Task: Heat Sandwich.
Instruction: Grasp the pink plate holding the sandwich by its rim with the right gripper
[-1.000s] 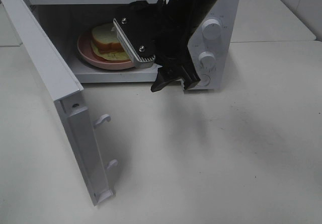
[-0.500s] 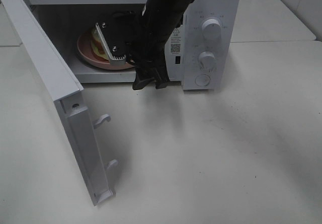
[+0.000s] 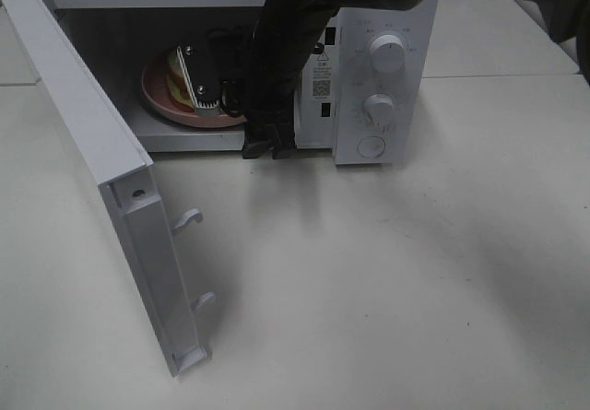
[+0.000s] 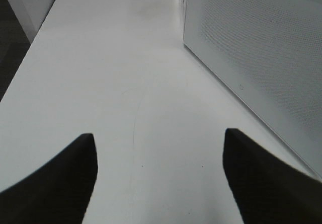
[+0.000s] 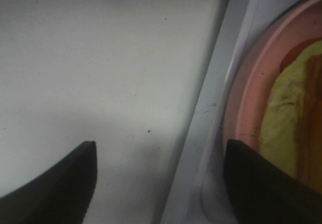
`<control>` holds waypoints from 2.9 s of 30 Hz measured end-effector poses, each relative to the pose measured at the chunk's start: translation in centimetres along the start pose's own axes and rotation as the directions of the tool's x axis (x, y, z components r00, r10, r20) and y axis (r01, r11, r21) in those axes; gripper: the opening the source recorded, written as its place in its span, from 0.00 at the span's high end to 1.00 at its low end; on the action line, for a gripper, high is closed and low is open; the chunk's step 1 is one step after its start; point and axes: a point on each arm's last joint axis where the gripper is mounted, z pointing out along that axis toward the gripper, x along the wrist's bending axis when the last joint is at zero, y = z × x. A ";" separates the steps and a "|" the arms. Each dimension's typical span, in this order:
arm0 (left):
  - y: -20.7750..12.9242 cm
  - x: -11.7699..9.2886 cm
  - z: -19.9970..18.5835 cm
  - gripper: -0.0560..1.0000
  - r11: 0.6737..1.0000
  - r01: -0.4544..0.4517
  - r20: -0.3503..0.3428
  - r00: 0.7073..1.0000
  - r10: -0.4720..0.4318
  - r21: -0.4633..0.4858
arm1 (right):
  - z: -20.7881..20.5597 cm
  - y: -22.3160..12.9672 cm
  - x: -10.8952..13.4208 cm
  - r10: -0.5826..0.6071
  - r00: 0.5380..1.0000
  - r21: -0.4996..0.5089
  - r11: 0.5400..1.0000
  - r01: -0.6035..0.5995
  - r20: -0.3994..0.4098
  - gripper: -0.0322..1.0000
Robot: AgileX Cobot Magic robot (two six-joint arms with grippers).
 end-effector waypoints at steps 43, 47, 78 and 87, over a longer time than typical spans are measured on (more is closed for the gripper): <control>0.0 0.0 0.0 0.31 1.000 0.000 0.000 1.000 0.000 0.000 | 1.9 -2.2 -2.3 0.103 0.977 -0.040 0.994 -0.097 0.189 0.34; 0.0 0.0 0.0 0.31 1.000 0.000 0.000 1.000 0.000 0.000 | 3.4 -2.4 -2.0 0.105 0.977 -0.037 0.994 -0.100 0.187 0.35; 0.0 0.0 0.0 0.31 1.000 0.000 0.000 1.000 0.000 0.000 | 7.3 -2.4 -1.4 0.183 0.968 -0.093 0.981 -0.169 0.170 0.74; 0.0 0.0 0.0 0.31 1.000 0.000 0.000 1.000 0.000 0.000 | 7.2 -2.4 -1.4 0.181 0.969 -0.093 0.982 -0.167 0.171 0.74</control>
